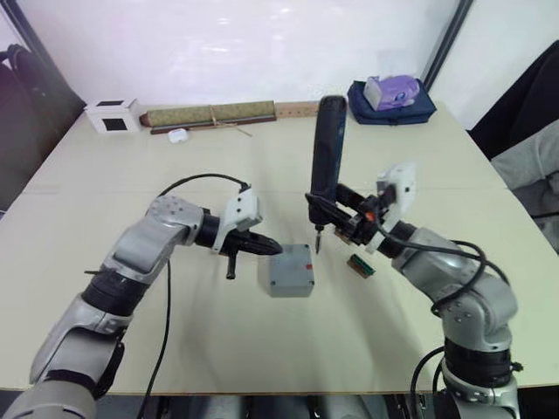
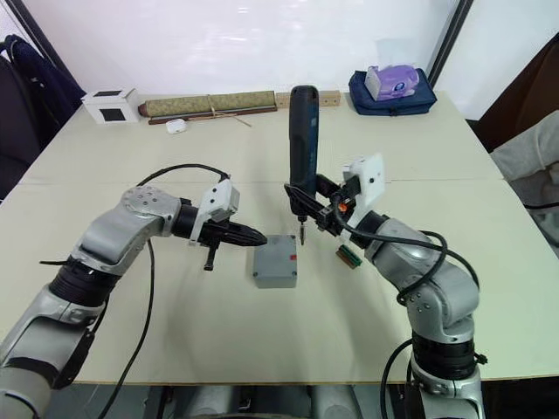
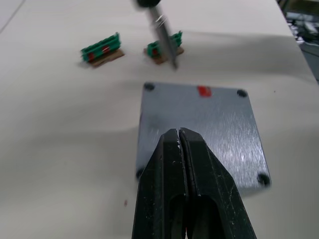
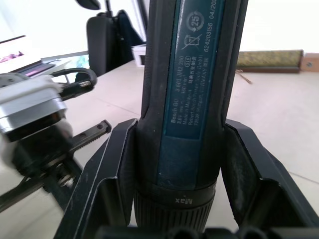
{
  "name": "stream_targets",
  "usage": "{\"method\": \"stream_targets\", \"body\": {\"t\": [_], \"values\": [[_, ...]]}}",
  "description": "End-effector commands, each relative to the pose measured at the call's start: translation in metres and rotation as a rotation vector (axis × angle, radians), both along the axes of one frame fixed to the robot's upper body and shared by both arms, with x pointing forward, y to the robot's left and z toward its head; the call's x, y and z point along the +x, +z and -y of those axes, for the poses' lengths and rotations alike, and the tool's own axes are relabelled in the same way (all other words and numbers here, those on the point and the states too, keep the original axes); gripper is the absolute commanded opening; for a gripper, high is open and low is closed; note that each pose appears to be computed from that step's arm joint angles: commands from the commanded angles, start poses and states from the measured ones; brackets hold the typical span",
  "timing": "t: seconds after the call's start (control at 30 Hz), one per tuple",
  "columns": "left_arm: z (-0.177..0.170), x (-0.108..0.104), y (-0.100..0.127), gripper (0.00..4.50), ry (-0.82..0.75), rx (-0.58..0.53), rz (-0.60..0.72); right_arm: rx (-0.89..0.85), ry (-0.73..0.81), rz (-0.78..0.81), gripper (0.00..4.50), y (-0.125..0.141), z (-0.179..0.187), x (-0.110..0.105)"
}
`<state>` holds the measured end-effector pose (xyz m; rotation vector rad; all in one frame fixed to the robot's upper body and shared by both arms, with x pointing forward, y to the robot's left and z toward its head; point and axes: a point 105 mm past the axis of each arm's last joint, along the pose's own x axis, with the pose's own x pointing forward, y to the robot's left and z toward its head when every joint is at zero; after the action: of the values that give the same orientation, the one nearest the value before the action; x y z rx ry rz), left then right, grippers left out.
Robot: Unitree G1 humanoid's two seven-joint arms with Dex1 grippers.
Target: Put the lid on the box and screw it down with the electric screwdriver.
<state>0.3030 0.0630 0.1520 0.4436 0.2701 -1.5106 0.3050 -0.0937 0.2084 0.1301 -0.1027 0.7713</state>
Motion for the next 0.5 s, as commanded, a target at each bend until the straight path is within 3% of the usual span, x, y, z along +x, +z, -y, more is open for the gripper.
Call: {"method": "stream_targets", "body": {"t": [0.03, 0.17, 0.5], "values": [[0.002, 0.001, -0.008, 0.00, -0.024, 0.049, 0.037, 0.049, 0.017, 0.122, 1.82, 0.020, -0.007, -0.006], [-0.002, 0.000, -0.026, 0.00, -0.024, 0.102, 0.030, 0.079, 0.022, 0.128, 1.82, 0.020, -0.012, -0.007], [-0.001, 0.001, -0.024, 0.00, -0.016, 0.086, 0.010, 0.011, 0.000, 0.119, 1.82, 0.000, -0.016, 0.003]]}}
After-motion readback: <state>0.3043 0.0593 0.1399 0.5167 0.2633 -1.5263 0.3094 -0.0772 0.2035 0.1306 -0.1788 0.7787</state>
